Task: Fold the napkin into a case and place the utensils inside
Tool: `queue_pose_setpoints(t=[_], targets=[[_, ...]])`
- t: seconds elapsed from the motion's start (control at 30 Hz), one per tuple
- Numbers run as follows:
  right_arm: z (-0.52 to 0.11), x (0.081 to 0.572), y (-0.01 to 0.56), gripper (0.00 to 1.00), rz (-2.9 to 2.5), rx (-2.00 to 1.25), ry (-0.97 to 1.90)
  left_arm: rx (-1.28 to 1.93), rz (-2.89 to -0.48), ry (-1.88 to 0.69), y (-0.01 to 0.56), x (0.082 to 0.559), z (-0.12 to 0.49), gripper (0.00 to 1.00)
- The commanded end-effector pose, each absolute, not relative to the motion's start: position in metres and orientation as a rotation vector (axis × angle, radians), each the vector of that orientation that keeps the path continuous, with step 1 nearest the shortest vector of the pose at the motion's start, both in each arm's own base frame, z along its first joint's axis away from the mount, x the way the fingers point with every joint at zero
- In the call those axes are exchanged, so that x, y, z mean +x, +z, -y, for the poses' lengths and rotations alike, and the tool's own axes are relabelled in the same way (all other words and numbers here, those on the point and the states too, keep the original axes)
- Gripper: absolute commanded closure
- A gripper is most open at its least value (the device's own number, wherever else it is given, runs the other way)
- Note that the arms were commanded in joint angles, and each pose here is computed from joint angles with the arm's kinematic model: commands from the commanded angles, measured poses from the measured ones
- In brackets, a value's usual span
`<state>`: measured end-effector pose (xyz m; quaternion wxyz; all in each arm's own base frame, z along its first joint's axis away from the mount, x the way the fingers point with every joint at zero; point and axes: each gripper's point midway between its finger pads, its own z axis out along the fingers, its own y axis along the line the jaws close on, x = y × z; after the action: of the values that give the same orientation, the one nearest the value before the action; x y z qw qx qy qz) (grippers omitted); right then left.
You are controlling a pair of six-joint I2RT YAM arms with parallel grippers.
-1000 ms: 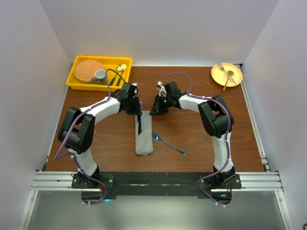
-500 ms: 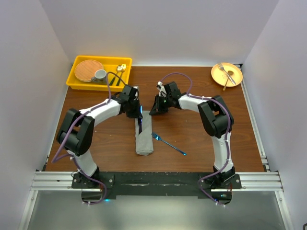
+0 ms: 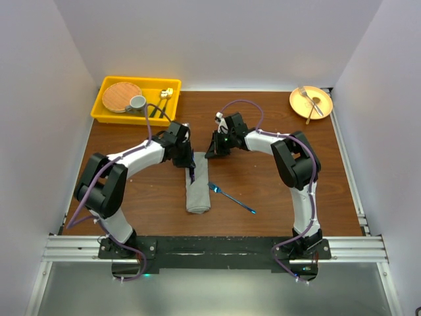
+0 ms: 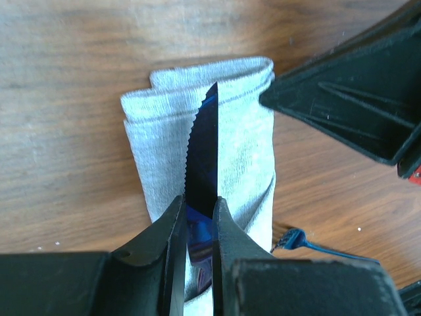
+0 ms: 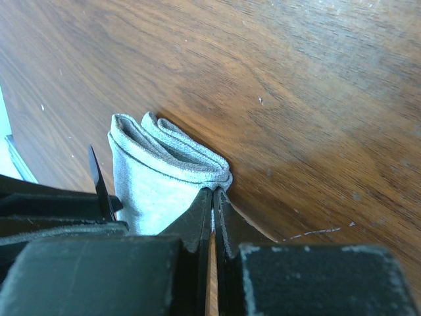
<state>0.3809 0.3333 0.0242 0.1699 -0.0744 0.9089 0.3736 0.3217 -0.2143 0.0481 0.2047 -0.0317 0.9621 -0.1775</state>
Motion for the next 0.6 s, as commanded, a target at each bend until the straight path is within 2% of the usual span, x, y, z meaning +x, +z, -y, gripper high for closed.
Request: queue_pose_setpoints(t=[0.0, 0.4, 0.57], targets=[[-0.33, 0.39, 0.04, 1.0, -2.527, -0.202, 1.006, -0.08, -2.663, -0.56, 0.061, 0.312, 0.226, 1.0], [-0.33, 0.39, 0.041, 1.0, -2.524, -0.2, 1.006, -0.104, -2.701, -0.506, 0.048, 0.303, 0.219, 0.99], [-0.335, 0.389, 0.047, 1.0, -2.506, -0.226, 1.028, -0.084, -2.712, -0.503, 0.044, 0.303, 0.219, 0.84]])
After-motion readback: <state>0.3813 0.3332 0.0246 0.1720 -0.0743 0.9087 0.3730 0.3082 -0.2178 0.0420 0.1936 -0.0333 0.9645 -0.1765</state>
